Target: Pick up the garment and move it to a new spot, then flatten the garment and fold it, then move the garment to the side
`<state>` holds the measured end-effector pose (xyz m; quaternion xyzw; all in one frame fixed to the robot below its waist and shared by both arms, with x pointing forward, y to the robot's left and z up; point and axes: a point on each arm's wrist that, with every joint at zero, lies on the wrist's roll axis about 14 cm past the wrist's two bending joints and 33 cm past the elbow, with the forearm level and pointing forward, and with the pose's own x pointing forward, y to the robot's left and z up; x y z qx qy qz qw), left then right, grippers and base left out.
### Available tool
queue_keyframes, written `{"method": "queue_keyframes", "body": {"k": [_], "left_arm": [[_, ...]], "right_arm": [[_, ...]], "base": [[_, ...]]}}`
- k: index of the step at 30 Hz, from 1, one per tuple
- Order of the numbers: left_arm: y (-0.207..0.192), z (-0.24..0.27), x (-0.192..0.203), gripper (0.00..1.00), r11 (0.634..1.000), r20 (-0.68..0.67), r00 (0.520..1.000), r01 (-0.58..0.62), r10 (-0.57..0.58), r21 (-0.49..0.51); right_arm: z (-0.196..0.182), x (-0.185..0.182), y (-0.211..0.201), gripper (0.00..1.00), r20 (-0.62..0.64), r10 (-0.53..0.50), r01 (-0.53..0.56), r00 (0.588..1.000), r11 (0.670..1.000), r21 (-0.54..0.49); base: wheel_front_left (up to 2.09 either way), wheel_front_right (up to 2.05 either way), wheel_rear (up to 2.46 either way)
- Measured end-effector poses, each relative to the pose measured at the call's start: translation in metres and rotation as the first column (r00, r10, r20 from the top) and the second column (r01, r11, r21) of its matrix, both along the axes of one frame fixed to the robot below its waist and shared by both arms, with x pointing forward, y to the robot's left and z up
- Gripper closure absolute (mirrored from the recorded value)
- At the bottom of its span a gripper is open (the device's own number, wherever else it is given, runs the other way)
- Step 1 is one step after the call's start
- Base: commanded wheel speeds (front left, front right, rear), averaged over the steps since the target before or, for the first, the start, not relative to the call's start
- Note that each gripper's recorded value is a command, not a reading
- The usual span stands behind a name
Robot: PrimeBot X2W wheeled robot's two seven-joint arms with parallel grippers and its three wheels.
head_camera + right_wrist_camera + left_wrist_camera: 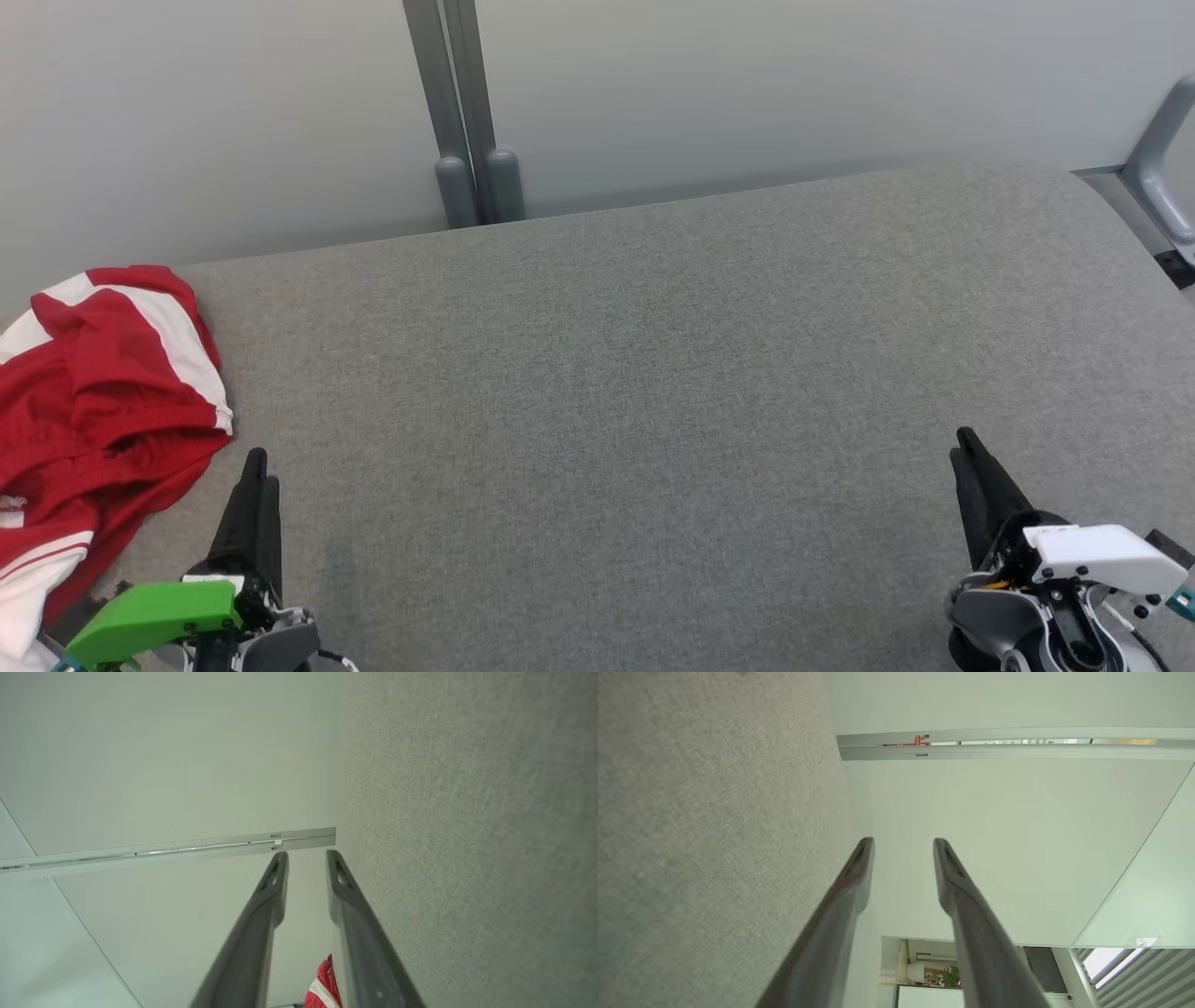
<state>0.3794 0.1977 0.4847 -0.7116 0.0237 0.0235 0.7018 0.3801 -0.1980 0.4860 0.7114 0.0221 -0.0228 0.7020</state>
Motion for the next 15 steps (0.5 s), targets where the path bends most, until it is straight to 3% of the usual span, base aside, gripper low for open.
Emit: {"method": "queue_keyframes", "body": {"k": [9,15], "left_arm": [[-0.0066,-0.0072,-0.0035,0.0,1.0,-0.022,1.0,-0.003,0.003,0.02],[-0.0066,-0.0047,-0.0031,0.0,0.994,-0.019,1.0,-0.006,0.008,0.108]], "right_arm": [[-0.0064,-0.0033,0.0054,0.0,-0.02,-0.005,0.004,1.0,1.0,-0.026],[-0.0016,-0.0016,0.0091,0.0,-0.008,0.003,-0.004,1.0,0.992,-0.123]], "base": [[0.0,0.0,0.0],[0.0,0.0,0.0]]}}
